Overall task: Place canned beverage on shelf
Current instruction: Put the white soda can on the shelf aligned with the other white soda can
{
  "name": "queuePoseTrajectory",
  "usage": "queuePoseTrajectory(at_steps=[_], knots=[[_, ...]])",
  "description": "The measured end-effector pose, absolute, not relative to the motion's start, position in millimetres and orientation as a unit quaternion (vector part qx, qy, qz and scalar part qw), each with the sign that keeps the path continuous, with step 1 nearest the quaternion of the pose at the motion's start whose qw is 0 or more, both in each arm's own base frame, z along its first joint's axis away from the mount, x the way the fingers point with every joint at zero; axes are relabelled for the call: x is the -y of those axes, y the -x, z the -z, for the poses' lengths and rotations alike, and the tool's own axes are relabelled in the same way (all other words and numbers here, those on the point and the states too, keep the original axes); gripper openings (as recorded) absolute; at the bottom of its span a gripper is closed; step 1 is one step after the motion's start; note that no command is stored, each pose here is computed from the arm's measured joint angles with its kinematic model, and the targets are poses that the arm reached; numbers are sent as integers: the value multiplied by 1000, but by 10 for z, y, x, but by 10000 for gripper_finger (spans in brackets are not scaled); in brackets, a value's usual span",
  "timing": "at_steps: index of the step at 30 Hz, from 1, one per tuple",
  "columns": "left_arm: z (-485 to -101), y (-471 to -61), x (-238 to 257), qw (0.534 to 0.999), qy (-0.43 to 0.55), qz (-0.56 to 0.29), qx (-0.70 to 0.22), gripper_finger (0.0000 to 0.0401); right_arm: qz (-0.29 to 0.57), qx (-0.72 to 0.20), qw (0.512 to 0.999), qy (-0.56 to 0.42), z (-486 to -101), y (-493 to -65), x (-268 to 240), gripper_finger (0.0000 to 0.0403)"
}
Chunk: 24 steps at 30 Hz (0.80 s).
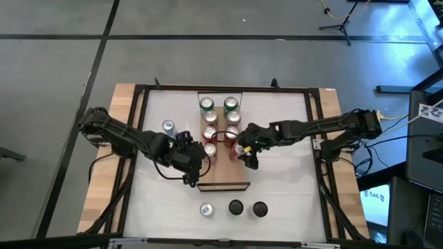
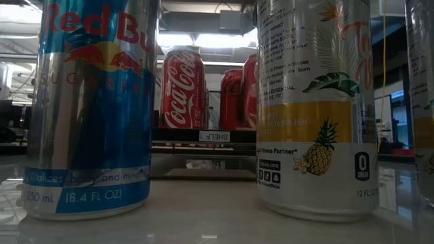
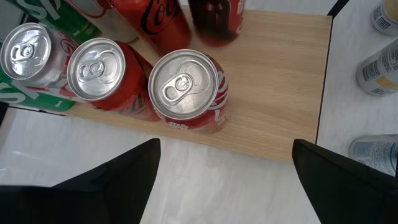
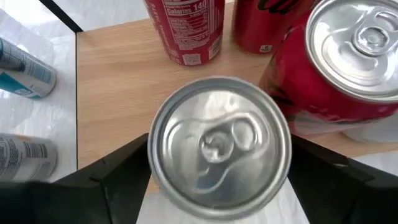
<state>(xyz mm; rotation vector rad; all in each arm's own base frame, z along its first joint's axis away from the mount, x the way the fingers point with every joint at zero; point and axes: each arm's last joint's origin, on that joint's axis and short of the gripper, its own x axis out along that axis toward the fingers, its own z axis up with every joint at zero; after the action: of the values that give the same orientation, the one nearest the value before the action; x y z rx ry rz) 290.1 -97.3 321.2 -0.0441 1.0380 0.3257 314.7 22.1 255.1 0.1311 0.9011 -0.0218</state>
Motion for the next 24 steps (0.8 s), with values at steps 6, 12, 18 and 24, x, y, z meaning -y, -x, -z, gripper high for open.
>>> queuePoseTrajectory(at_steps=[6,12,18,24], knots=[[-3212,-2902,972,855,21,-155,-494,352,10,-433,899,-63,-2553,-3150,-221,335],[-3212,-2902,973,855,21,-155,-494,352,9,-421,905,-64,-2569,-3170,-222,335],[-3212,-2902,972,855,21,-155,-494,352,7,-407,911,-65,-2589,-3192,-224,335],[-3212,-2901,973,855,21,-155,-494,352,7,-402,913,-66,-2597,-3201,-225,335]])
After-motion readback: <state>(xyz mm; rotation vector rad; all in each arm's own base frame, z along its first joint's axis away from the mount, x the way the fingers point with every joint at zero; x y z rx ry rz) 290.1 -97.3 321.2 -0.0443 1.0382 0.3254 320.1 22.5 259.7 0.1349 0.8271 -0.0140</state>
